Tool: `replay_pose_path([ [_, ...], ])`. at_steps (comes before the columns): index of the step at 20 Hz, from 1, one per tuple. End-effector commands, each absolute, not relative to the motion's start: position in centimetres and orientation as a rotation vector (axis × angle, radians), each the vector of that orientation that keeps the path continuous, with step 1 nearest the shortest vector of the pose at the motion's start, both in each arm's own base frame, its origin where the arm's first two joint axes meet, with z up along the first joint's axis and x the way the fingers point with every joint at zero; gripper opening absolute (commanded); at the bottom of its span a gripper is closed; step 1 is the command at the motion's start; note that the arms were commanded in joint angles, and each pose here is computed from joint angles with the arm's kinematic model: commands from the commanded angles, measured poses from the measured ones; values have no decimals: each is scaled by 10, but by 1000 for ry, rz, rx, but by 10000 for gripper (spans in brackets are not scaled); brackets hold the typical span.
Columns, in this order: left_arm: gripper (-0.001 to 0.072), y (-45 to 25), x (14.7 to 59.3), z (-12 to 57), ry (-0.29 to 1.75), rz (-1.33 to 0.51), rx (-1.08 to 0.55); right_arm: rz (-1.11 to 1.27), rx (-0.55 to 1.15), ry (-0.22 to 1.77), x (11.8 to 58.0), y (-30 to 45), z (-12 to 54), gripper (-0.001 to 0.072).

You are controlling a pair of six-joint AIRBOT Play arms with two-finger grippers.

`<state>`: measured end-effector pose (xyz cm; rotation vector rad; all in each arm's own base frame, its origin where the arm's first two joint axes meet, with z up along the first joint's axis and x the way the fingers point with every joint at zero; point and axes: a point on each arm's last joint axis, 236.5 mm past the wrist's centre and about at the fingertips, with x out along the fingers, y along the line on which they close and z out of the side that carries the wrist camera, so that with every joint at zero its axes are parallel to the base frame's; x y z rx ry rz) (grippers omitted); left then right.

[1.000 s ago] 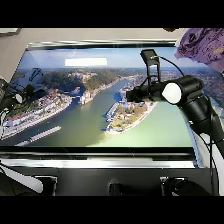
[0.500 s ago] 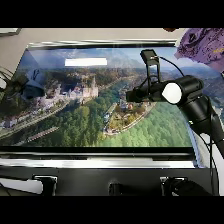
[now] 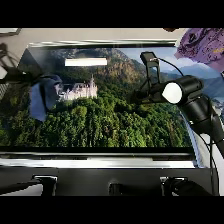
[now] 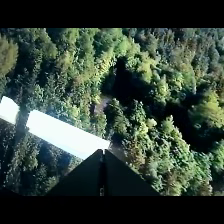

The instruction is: Fold the clothes and pants, and hang the long-sleeved shirts on hangers.

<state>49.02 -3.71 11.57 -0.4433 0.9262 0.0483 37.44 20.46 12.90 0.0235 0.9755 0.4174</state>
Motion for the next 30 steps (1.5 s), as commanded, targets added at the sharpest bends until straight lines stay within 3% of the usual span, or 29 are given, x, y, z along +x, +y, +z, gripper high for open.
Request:
replay_pose_path([
  [1,15,-151,454,115,1038,-148,-453,399,39,1018,367,202,124,30],
  [9,20,-364,362,39,1232,-409,-373,245,-93,1154,336,149,115,30],
  [10,77,-371,357,25,1263,-395,-376,229,-108,1159,333,143,116,30],
  [12,323,-370,356,15,1291,-369,-385,224,-112,1160,331,141,118,51],
  [14,520,-352,365,26,1291,-340,-400,225,-81,1156,332,145,118,187],
  [16,614,-314,375,47,1286,-311,-372,150,58,1152,336,148,120,196],
  [20,615,-208,385,95,1220,-177,-264,15,232,1133,359,120,117,204],
  [23,611,-147,387,123,1159,-56,-254,33,505,1218,381,84,93,238],
  [26,610,-122,392,132,1127,-5,-282,306,806,1327,381,131,54,355],
  [28,610,-117,394,130,1129,8,-289,402,888,1377,369,173,24,410],
  [30,609,-117,396,129,1125,8,-289,406,873,1419,355,203,-9,418],
])
